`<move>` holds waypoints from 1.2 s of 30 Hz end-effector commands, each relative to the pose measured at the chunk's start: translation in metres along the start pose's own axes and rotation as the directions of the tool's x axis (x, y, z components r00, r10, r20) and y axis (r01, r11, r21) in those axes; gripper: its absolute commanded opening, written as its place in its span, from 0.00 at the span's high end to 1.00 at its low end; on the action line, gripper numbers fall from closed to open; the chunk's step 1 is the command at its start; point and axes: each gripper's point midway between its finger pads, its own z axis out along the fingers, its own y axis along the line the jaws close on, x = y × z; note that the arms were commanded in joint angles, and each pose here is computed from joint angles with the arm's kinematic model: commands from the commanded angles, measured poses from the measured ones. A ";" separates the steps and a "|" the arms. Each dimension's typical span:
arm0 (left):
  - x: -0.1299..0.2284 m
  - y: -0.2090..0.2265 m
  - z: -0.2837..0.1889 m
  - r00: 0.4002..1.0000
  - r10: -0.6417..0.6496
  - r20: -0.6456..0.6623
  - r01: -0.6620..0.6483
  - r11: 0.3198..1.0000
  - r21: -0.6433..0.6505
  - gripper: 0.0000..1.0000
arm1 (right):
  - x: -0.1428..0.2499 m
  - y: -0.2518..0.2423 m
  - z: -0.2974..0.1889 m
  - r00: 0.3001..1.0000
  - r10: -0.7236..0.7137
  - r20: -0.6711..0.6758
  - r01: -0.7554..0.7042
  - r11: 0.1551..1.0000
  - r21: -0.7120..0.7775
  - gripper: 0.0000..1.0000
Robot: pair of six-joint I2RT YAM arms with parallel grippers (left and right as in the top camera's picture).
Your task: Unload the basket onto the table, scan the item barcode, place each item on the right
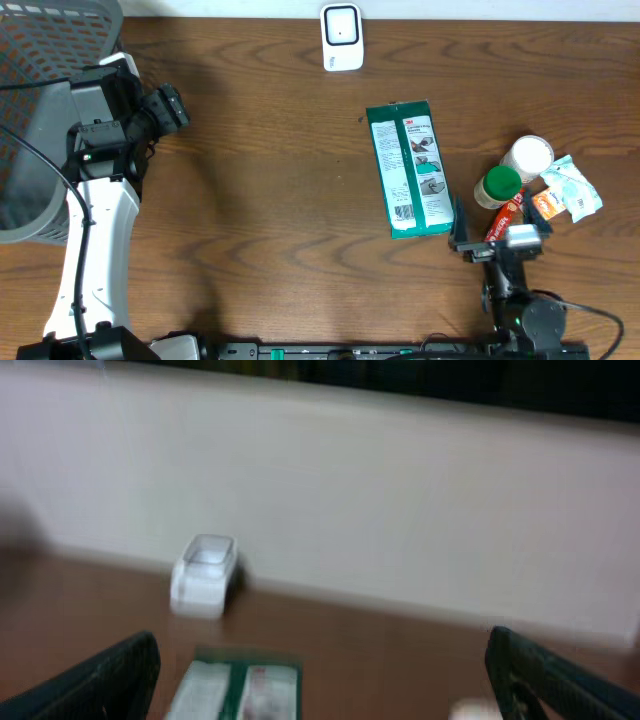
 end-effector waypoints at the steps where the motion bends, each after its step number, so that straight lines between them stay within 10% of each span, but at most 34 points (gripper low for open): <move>1: -0.002 -0.003 0.001 1.000 0.003 0.001 -0.003 1.000 0.013 0.14 | 0.028 -0.003 -0.002 0.994 -0.003 -0.112 0.005 1.000 0.018 0.01; 36: -0.005 -0.004 -0.005 1.000 0.004 0.012 -0.004 1.000 0.016 0.14 | 0.052 -0.005 -0.006 0.977 0.001 -0.212 0.004 1.000 0.025 0.01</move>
